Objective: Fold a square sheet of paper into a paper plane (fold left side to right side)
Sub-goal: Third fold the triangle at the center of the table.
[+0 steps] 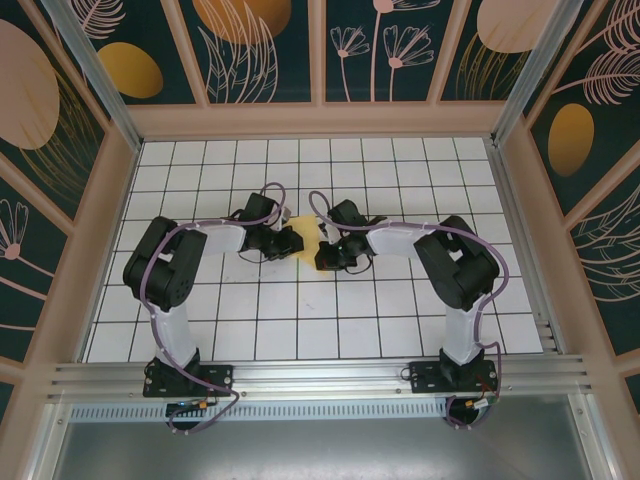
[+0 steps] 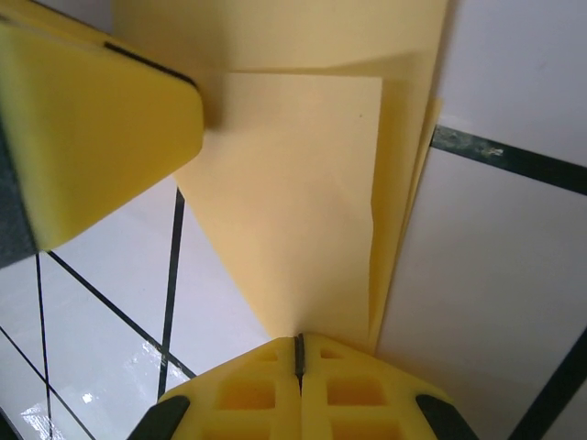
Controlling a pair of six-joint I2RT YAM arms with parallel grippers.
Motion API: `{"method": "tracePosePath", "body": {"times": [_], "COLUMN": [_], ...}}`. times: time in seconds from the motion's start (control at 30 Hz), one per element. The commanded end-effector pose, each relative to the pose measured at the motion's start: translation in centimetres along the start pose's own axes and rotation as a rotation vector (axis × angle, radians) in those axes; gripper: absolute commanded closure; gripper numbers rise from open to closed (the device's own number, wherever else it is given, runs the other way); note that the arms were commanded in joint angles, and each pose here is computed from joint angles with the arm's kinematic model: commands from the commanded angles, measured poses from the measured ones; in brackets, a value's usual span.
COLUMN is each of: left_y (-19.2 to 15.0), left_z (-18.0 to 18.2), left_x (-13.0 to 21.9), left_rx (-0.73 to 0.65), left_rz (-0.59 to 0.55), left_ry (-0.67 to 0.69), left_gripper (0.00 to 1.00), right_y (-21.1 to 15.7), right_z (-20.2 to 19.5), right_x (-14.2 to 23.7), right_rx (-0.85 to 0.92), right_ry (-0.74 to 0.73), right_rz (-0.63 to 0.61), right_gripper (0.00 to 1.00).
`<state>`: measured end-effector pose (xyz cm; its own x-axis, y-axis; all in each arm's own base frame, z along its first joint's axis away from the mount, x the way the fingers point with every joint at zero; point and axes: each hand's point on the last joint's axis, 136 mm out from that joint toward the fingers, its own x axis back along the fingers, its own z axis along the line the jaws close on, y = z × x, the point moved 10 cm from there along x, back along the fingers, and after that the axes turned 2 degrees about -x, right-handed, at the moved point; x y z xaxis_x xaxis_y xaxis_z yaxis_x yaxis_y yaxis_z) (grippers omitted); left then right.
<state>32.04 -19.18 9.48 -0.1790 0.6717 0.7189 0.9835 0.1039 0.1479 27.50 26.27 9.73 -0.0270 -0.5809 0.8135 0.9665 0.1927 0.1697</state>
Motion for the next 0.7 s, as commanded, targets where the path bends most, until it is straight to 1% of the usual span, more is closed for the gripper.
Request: {"method": "tracePosePath", "body": {"times": [0.0, 0.17, 0.3, 0.67], "left_y": [-0.6, -2.0, -2.7, -3.6], "left_z": [-1.4, -1.3, -2.0, -1.6], "left_x": [1.1, 1.1, 0.2, -1.5], "left_rx": [-0.026, -0.002, -0.001, 0.024], "left_rz": [-0.008, 0.004, 0.035, 0.067], "left_ry": [0.011, 0.011, -0.01, -0.008], "left_gripper": [0.83, 0.86, 0.86, 0.87], "right_y": [-2.7, -2.7, -2.7, -2.8], "right_z": [-2.9, -3.0, -3.0, -3.2], "right_x": [-1.0, -1.2, -1.3, -1.6], "right_rx": [-0.107, -0.114, -0.116, -0.118], "right_ry": [-0.157, -0.15, -0.15, -0.151], "right_rz": [0.119, 0.114, 0.114, 0.118], "right_gripper": [1.0, 1.0, 1.0, 1.0]}}
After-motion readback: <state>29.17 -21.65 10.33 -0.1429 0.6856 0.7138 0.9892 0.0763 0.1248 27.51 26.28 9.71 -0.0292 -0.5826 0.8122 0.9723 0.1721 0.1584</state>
